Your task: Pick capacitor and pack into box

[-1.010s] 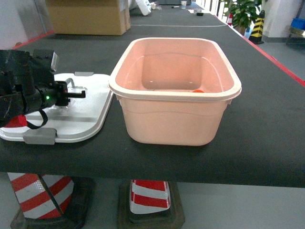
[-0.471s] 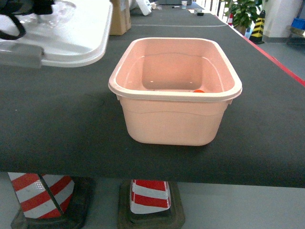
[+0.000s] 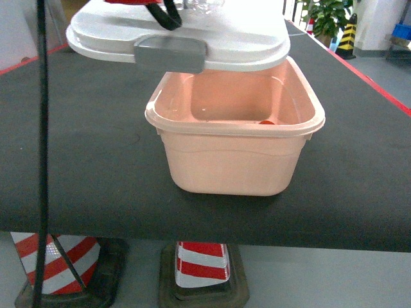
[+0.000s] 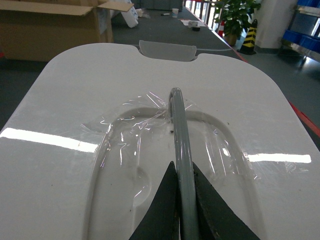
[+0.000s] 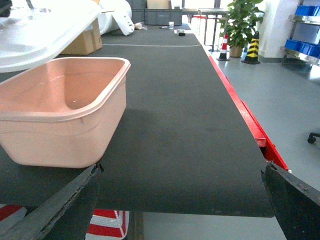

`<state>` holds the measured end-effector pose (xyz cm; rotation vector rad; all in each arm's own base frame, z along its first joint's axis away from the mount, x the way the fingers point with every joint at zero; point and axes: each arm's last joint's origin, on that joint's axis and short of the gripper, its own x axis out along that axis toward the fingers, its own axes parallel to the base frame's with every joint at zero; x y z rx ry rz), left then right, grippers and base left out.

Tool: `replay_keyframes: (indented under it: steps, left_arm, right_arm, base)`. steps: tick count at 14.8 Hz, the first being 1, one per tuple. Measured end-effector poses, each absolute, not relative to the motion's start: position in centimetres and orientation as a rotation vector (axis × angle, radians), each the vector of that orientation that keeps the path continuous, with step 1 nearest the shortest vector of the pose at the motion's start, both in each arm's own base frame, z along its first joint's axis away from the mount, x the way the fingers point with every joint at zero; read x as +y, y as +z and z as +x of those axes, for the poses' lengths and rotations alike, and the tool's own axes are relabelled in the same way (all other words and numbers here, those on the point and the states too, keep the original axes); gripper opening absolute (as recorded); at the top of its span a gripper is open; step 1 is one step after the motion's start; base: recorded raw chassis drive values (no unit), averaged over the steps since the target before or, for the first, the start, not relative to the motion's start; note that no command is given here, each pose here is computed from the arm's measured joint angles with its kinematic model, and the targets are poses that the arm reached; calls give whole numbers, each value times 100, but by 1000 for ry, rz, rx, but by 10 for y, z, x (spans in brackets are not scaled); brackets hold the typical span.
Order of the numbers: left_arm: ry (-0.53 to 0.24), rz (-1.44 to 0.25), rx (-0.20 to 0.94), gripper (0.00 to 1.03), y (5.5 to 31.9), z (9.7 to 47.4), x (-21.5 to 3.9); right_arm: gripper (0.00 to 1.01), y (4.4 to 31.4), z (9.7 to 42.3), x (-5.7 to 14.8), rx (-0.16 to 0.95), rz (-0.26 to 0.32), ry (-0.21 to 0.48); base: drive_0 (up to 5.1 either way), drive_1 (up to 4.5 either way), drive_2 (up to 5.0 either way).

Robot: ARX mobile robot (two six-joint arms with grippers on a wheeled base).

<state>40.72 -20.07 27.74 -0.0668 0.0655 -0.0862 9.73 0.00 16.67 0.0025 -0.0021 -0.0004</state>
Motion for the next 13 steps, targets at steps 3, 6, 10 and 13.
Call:
replay_keyframes:
  steps: [3,6,10,13]
  left_arm:
    - [-96,-74,120,2,260,414,-229]
    - [-101,-111,184,2,239,426,-244]
    - [-110,-131,246,2,223,433,-250]
    - [-123,-118,285,2,216,433,-252]
  right_arm:
    - [98,167,97,0,-2,2,0]
    - [98,167,97,0,-2,2,0]
    - [98,167,97,0,-2,2,0]
    - [98,167,97,0,-2,2,0]
  base:
    - [0,0,0]
    - [0,0,0]
    - [0,0,0]
    - [0,0,0]
